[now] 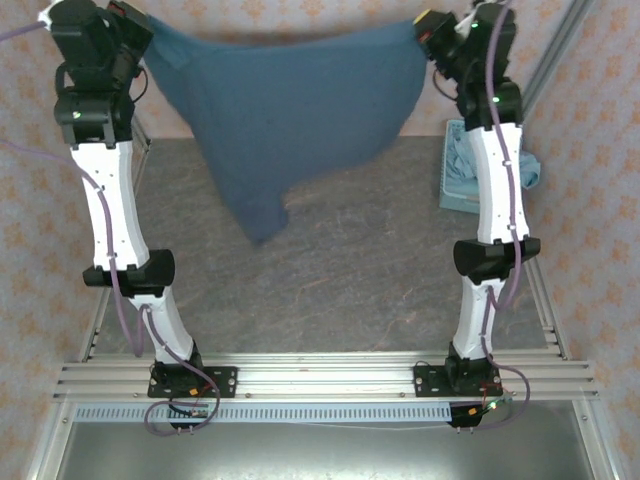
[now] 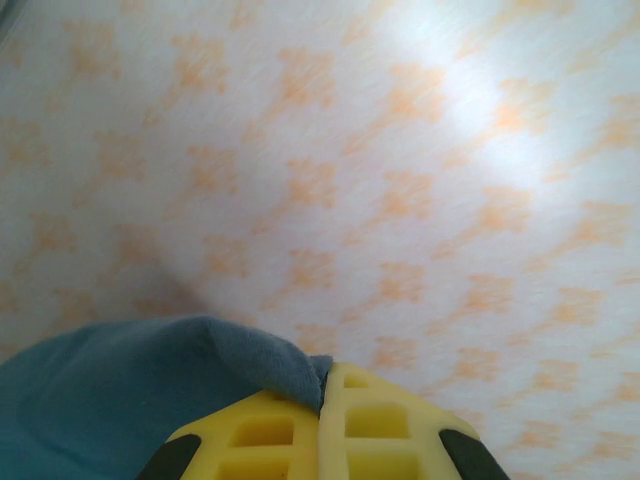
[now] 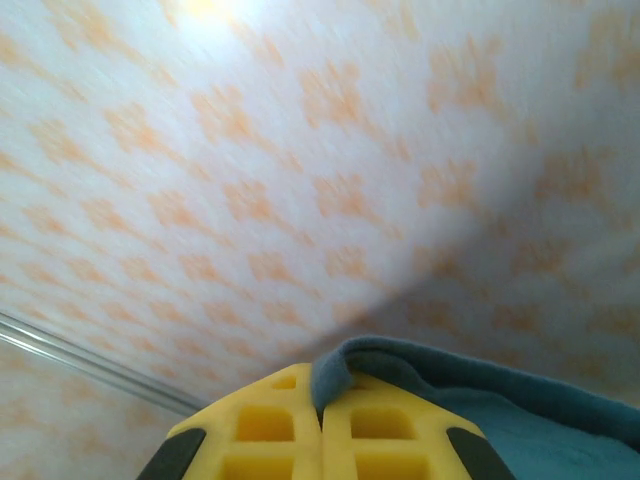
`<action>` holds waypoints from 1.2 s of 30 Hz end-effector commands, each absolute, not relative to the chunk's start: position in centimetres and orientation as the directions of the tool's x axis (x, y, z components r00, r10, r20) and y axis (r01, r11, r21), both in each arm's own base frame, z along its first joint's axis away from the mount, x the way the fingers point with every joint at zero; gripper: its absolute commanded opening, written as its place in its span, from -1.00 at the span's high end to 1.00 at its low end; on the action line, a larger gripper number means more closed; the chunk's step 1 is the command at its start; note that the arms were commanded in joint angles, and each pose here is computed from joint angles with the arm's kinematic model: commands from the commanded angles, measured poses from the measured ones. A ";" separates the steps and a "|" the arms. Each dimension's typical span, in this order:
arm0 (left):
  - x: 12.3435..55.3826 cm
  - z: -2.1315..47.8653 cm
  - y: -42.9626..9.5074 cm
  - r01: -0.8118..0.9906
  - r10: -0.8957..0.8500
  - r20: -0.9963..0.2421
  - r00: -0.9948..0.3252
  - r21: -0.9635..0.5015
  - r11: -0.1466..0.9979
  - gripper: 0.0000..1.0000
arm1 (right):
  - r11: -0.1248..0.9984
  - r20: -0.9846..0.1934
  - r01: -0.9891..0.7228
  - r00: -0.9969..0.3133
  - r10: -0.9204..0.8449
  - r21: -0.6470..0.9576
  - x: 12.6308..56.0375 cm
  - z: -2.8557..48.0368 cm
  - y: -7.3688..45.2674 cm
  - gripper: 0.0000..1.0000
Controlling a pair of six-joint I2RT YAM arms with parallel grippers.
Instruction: Fold and stack the t-shirts
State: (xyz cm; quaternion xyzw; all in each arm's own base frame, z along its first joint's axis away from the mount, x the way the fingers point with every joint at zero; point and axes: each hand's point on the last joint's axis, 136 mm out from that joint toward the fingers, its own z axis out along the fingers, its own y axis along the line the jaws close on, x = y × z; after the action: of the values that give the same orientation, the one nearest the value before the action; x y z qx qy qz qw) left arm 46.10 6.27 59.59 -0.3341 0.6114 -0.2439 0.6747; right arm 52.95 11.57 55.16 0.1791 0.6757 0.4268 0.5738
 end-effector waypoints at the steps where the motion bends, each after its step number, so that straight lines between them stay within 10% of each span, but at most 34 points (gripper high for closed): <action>1: 40.7 62.5 5.2 -0.034 -0.713 -0.686 0.146 -0.723 0.690 1.00 | 0.591 -0.624 -0.202 -0.252 0.740 0.781 52.4 55.3 9.3 1.00; 6: 37.3 50.6 3.9 -0.283 -0.750 -0.658 -0.068 -0.708 0.647 1.00 | 0.668 -0.600 0.015 -0.425 0.678 0.744 52.3 46.7 8.9 1.00; 17: 25.0 9.6 -3.3 -0.737 -0.898 -0.160 -0.409 -0.522 0.429 1.00 | 0.642 -0.277 0.516 -0.614 0.739 0.567 41.4 14.5 7.4 1.00; 36: 15.3 4.7 -5.5 -0.884 -0.945 0.081 -0.316 -0.387 0.262 1.00 | 0.722 -0.164 0.671 -0.703 0.692 0.167 24.9 5.4 4.6 1.00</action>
State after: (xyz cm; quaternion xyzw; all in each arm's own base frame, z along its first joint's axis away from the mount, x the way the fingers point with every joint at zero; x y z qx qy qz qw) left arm 16.58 -5.54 5.10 -0.5489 0.8058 -0.1943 0.1077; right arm 26.18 6.00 5.10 0.3715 0.9175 0.0900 0.1102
